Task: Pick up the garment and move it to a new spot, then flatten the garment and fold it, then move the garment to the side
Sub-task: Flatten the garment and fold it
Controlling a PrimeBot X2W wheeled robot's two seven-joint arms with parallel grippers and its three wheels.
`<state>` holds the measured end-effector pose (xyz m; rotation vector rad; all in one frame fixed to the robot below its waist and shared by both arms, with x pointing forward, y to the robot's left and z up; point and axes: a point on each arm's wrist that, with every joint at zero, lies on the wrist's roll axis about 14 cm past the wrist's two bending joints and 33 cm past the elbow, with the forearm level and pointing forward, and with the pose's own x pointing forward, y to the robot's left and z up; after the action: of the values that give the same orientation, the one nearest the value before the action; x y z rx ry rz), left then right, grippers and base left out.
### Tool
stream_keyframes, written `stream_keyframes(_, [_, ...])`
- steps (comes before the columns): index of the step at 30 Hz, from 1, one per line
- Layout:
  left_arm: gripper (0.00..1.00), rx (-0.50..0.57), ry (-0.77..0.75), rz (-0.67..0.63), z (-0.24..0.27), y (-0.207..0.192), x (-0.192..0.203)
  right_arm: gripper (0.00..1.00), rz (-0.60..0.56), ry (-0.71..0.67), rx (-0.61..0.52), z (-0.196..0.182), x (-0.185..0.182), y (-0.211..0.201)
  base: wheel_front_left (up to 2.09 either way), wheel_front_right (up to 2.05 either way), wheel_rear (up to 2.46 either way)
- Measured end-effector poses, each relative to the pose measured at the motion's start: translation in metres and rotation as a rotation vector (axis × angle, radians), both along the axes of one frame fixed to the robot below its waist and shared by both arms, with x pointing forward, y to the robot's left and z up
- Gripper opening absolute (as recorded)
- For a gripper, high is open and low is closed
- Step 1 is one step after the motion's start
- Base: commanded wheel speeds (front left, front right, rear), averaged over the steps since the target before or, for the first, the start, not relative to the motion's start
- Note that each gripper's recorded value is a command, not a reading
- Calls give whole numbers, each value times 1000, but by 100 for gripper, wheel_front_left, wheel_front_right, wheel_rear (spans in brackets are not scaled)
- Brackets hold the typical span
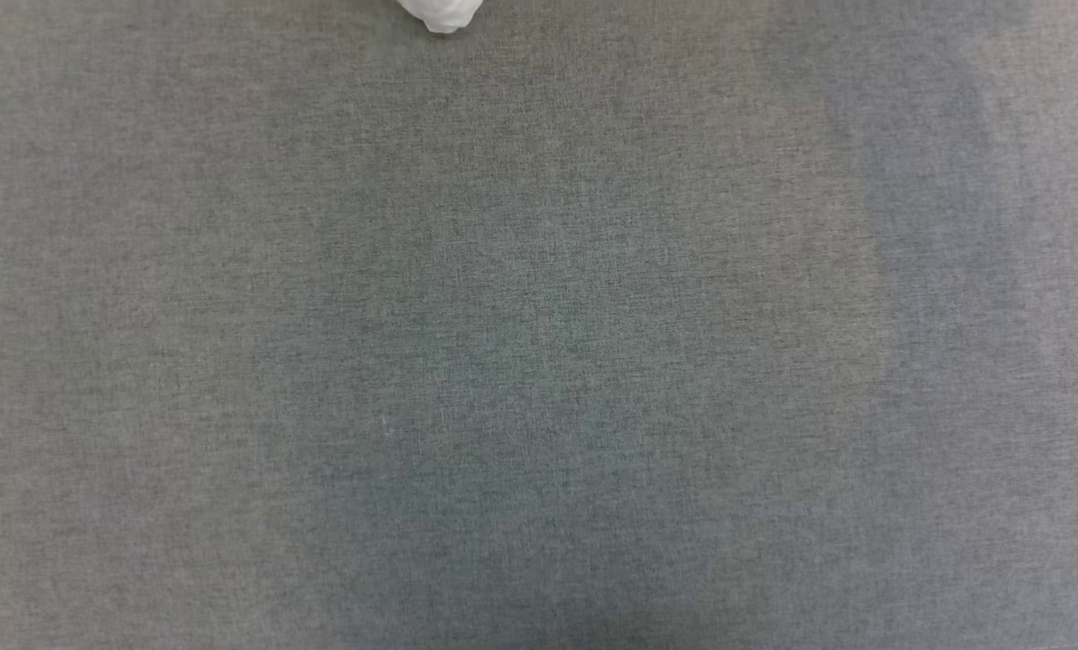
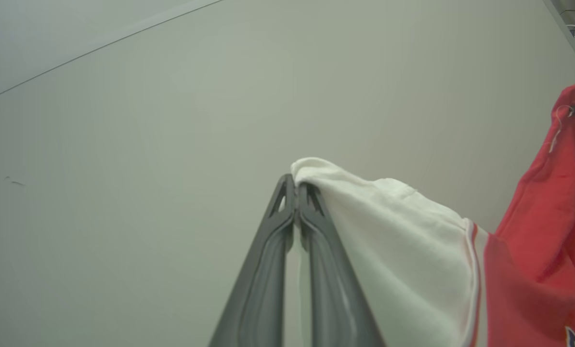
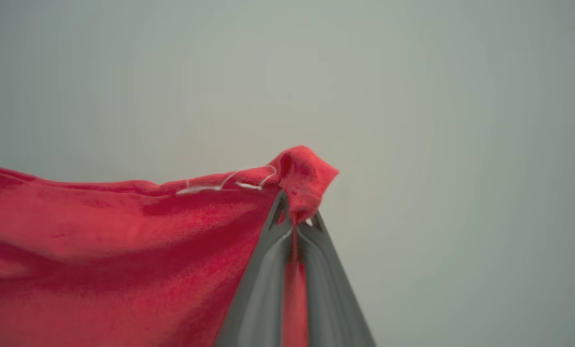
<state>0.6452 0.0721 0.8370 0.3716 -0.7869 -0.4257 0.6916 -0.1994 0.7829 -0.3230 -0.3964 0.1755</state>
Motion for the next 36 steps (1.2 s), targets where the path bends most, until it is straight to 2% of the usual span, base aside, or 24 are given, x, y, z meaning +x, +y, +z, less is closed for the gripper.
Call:
stream_keyframes(9, [0, 1, 160, 27, -83, 15, 46, 0, 14, 132, -7, -85, 31, 10, 0, 0, 0])
stream_keyframes(17, [0, -9, 293, 37, -135, 27, 50, 0, 52, 231, 42, -146, 18, 18, 0, 0, 0])
stream_keyframes(26, [0, -7, 438, 10, -194, 23, 15, 0, 99, 363, 67, -206, -32, 24, 0, 0, 0])
stream_keyframes(36, [0, -46, 581, 45, -252, 45, -60, 0, 174, 491, 72, -252, -116, 31, 0, 0, 0])
